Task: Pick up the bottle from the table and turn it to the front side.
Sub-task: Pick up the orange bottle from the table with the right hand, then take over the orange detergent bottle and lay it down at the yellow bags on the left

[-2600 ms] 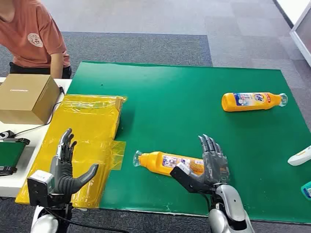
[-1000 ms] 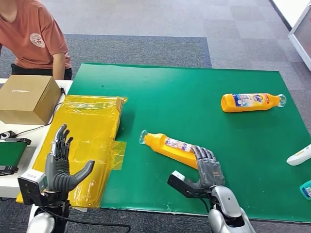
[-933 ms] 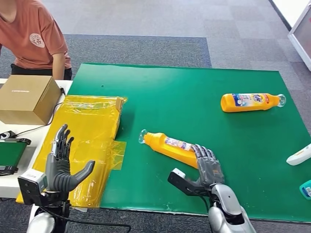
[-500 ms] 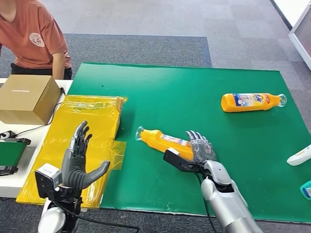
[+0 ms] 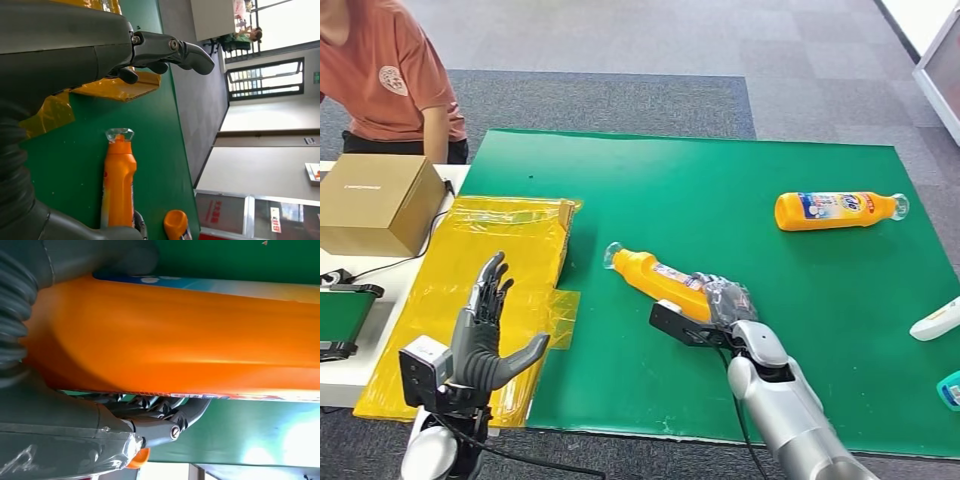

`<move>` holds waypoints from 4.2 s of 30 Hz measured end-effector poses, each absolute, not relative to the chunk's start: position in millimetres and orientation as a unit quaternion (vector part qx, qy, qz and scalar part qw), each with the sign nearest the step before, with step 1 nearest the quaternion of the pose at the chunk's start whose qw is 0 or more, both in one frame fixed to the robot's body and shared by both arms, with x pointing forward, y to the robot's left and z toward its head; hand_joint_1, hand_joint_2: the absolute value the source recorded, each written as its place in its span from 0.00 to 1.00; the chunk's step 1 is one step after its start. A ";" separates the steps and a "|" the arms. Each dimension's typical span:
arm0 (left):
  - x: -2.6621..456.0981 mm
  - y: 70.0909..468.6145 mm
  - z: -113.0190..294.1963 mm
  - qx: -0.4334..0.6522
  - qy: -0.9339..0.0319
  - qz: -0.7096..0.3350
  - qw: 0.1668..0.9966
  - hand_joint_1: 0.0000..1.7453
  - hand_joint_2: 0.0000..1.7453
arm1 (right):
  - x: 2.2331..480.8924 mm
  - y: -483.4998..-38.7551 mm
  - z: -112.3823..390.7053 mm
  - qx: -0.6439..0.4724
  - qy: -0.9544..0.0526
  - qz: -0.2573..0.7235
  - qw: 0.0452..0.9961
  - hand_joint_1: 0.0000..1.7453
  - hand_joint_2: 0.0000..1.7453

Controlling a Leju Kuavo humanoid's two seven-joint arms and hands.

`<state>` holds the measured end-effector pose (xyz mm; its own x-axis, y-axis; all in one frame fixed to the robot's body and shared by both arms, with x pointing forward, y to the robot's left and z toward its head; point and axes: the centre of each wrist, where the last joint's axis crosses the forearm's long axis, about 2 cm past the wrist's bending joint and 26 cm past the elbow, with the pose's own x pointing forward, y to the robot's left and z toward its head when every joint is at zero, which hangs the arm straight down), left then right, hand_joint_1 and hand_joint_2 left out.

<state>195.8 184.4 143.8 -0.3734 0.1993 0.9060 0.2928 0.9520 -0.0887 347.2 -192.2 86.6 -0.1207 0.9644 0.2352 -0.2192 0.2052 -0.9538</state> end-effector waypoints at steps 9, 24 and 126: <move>196.4 187.3 142.7 -0.147 -0.830 -0.037 0.537 0.00 1.00 | 348.7 -195.7 88.8 -0.239 -0.583 0.476 0.614 1.00 1.00; 201.2 195.7 139.3 -0.163 -0.839 0.016 0.519 0.00 1.00 | 317.8 -217.6 115.9 0.044 -0.780 0.106 0.616 1.00 1.00; 250.7 246.7 48.1 0.506 -0.638 -0.459 0.357 0.00 1.00 | 275.9 -207.3 196.7 0.018 -0.903 0.072 0.424 0.00 1.00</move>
<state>250.7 246.7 48.1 -0.2338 -0.9722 -0.0092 -0.3178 0.0675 0.9458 275.9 -207.3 196.7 -0.6406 0.0287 0.7674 -0.0930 0.9890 -0.1146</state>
